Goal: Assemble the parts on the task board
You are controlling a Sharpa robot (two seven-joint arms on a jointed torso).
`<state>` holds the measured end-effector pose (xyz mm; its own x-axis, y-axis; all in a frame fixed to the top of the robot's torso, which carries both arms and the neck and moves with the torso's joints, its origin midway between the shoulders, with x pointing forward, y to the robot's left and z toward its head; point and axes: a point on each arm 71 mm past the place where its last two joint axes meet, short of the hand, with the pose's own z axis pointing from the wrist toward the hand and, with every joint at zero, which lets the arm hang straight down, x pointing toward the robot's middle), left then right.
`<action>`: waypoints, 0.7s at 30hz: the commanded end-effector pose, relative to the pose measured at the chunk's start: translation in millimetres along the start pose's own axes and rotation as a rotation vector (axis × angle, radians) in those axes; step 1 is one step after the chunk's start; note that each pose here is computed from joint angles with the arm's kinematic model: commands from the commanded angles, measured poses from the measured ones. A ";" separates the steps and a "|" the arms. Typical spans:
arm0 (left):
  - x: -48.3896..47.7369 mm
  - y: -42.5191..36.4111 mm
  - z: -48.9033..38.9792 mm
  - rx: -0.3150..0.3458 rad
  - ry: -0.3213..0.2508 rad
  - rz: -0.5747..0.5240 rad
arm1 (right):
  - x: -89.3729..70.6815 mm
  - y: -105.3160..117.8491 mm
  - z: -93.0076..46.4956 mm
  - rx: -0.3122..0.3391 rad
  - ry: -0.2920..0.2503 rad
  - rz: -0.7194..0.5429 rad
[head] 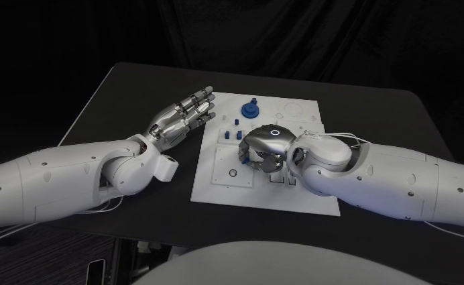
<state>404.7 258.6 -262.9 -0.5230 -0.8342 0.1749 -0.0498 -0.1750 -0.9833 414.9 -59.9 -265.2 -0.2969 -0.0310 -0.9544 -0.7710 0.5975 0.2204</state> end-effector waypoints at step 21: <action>0.9 -5.8 0.4 0.118 0.013 -0.019 | 0.3 -8.2 -5.5 0.046 -0.025 -0.006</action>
<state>405.3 258.5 -265.3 -0.5258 -0.8316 0.1786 -0.0548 -0.1764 -0.9828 417.9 -68.3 -266.3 -0.2915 -0.0273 -0.9562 -0.7550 0.6203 0.2125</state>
